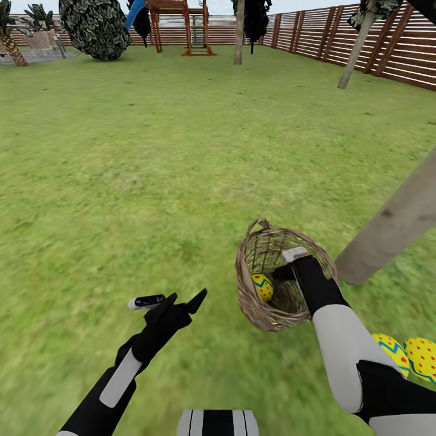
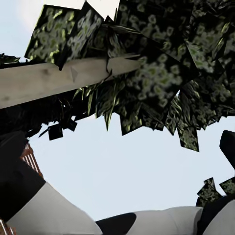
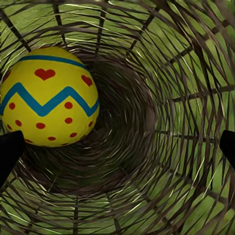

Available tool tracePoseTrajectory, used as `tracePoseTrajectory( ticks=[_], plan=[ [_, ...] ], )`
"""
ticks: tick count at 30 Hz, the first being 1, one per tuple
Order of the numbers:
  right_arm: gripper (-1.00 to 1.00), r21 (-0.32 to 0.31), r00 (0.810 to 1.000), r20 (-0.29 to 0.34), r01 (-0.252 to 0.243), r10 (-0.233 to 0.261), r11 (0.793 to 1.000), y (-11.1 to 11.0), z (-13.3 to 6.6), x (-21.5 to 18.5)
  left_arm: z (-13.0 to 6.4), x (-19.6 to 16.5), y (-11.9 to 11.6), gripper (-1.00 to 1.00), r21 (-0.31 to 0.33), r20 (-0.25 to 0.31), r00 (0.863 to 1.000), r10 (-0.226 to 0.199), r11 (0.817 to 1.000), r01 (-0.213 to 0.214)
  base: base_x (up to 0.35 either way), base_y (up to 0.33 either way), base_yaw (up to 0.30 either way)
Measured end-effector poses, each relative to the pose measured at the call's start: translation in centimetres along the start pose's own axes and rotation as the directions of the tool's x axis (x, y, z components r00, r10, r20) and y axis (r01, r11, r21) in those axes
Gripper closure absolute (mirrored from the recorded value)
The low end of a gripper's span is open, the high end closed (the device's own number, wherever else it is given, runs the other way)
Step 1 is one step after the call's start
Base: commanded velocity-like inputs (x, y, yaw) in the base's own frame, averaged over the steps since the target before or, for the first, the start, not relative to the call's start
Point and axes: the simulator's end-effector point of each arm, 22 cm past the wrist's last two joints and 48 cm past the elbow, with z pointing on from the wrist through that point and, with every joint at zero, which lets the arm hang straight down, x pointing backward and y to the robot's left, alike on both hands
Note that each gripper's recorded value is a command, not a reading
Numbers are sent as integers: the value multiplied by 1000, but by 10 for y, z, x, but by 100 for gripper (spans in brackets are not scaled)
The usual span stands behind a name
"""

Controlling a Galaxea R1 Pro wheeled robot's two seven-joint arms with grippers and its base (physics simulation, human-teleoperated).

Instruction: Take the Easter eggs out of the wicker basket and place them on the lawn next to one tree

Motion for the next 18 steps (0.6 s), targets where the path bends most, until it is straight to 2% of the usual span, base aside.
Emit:
tracePoseTrajectory(
  ticks=[4,9,18],
  plan=[
    [-100,-9,1000,1,1,-1,1000,4,-1,-1,-15,-10,11,-100,-40,43,999,-12,999,13,285,0,0],
    [-100,-20,1000,0,3,-3,1000,7,-1,-1,-19,-13,13,-100,-48,56,998,-9,999,12,329,0,0],
    [-100,-46,1000,-15,2,-3,999,11,0,4,-19,-16,5,-100,-16,64,998,5,1000,-4,37,0,0]
  ],
)
